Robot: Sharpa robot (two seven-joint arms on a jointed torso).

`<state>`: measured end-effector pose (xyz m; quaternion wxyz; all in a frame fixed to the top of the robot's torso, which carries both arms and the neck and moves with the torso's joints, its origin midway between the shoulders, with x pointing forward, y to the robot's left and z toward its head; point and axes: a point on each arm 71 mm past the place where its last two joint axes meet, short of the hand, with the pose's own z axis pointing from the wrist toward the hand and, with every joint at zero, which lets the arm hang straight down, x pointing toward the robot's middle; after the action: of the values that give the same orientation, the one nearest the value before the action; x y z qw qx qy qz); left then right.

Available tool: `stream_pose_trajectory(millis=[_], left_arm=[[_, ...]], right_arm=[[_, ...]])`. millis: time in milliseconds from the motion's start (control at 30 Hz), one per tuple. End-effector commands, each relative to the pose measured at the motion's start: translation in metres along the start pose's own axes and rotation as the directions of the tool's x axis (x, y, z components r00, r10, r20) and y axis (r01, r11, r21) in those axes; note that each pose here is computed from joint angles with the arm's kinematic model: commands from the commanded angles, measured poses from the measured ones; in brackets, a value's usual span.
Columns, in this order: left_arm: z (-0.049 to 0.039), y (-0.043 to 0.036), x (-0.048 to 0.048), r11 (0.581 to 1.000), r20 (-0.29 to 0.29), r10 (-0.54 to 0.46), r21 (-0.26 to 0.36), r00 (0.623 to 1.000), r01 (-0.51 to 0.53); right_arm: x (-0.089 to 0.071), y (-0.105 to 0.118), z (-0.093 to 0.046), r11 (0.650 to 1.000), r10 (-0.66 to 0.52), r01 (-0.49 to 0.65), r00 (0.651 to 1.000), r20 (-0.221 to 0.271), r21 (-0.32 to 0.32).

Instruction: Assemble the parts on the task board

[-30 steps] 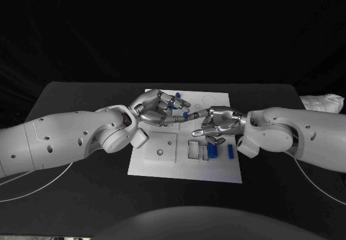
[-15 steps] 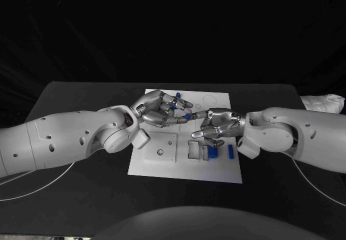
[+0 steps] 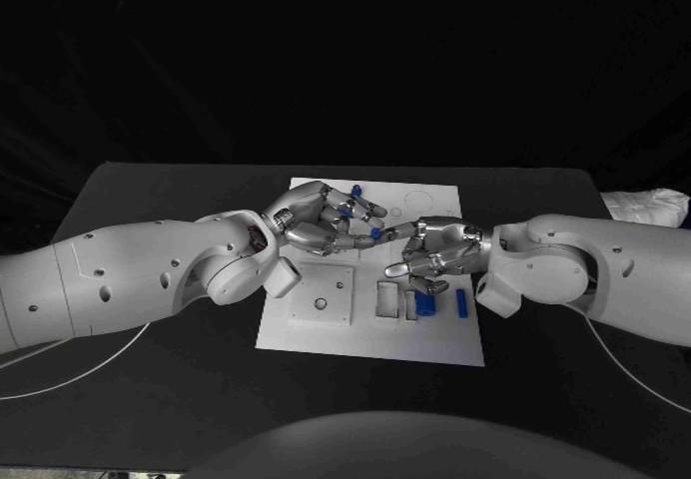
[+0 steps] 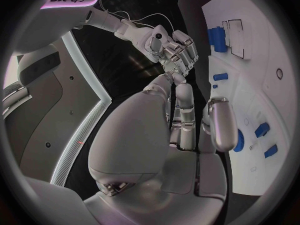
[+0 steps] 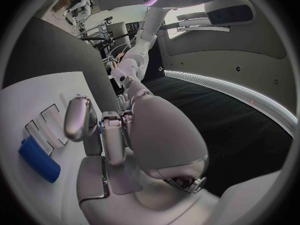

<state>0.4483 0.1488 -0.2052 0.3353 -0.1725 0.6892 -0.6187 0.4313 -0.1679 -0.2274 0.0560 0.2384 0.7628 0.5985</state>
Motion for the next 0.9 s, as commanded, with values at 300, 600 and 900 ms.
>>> stream_pose_trajectory(millis=[300,600,900], left_arm=[[-0.0002,0.0006,0.0019,1.000,-0.033,-0.023,-0.015,0.999,0.023],[0.0001,0.0003,0.0033,0.999,-0.043,-0.033,-0.013,0.998,0.033],[0.0002,0.0017,0.0023,0.999,-0.038,-0.033,-0.025,0.999,0.032]], right_arm=[[-0.0010,-0.0014,-0.0006,1.000,0.000,0.000,1.000,0.011,0.009],[-0.0005,-0.0032,-0.0002,0.999,0.000,0.000,1.000,0.004,0.033],[-0.0013,-0.0035,-0.0012,0.999,0.000,0.000,1.000,0.011,0.033]])
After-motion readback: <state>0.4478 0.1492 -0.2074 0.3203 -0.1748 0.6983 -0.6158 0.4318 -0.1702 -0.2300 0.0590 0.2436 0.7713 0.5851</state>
